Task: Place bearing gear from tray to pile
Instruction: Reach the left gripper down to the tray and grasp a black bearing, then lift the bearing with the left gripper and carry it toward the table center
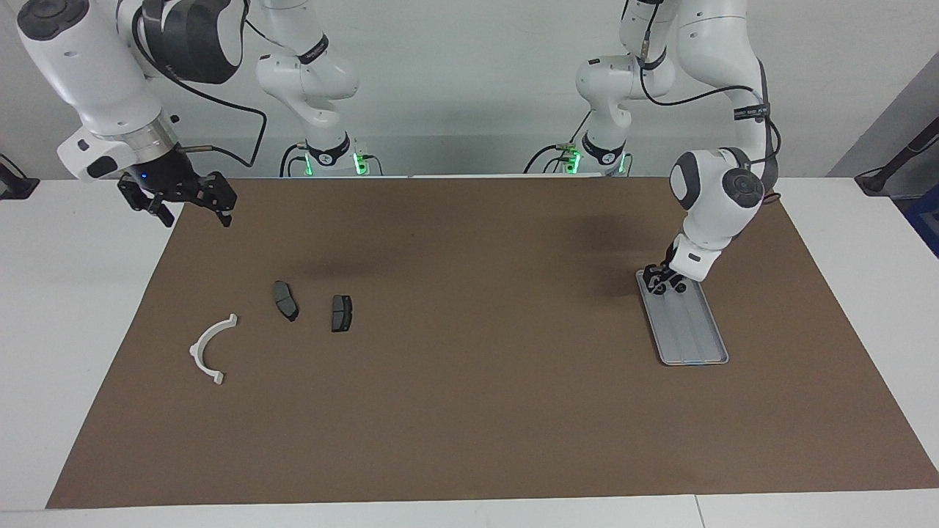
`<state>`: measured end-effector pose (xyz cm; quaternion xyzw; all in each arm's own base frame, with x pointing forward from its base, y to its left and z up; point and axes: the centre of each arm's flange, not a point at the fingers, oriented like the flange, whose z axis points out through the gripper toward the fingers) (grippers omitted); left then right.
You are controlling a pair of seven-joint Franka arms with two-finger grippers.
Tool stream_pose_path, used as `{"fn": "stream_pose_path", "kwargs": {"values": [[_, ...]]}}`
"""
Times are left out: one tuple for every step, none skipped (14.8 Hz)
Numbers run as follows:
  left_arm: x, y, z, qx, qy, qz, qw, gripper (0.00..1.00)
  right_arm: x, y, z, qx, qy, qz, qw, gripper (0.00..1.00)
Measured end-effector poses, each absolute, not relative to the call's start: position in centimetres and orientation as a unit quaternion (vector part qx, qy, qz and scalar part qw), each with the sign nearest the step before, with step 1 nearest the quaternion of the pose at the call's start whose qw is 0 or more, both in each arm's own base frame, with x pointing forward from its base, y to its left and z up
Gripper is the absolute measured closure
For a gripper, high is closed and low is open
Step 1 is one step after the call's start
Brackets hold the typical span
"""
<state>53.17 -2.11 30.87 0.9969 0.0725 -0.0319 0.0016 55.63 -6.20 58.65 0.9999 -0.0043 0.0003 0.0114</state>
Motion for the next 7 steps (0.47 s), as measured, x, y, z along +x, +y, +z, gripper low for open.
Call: {"fn": "stream_pose_path", "kwargs": {"values": [[53.18,-2.11,30.56,0.997,0.073,-0.034,0.001,0.40,55.63,-6.20,58.66,1.000,-0.004,0.001,0.011,0.00],[53.18,-2.11,30.30,0.997,0.073,-0.036,0.001,0.40,55.63,-6.20,58.66,1.000,-0.004,0.001,0.011,0.00],[53.18,-2.11,30.12,0.997,0.073,-0.037,0.001,0.39,55.64,-6.20,58.66,1.000,-0.004,0.001,0.011,0.00],[53.18,-2.11,30.05,0.997,0.073,-0.037,0.001,0.40,55.64,-6.20,58.66,1.000,-0.004,0.001,0.011,0.00],[53.19,-2.11,30.05,0.997,0.073,-0.037,0.001,0.40,55.64,-6.20,58.66,1.000,-0.004,0.001,0.011,0.00],[53.19,-2.11,30.05,0.997,0.073,-0.037,0.001,0.40,55.64,-6.20,58.66,1.000,-0.004,0.001,0.011,0.00],[53.19,-2.11,30.05,0.997,0.073,-0.037,0.001,0.40,55.64,-6.20,58.66,1.000,-0.004,0.001,0.011,0.00]]}}
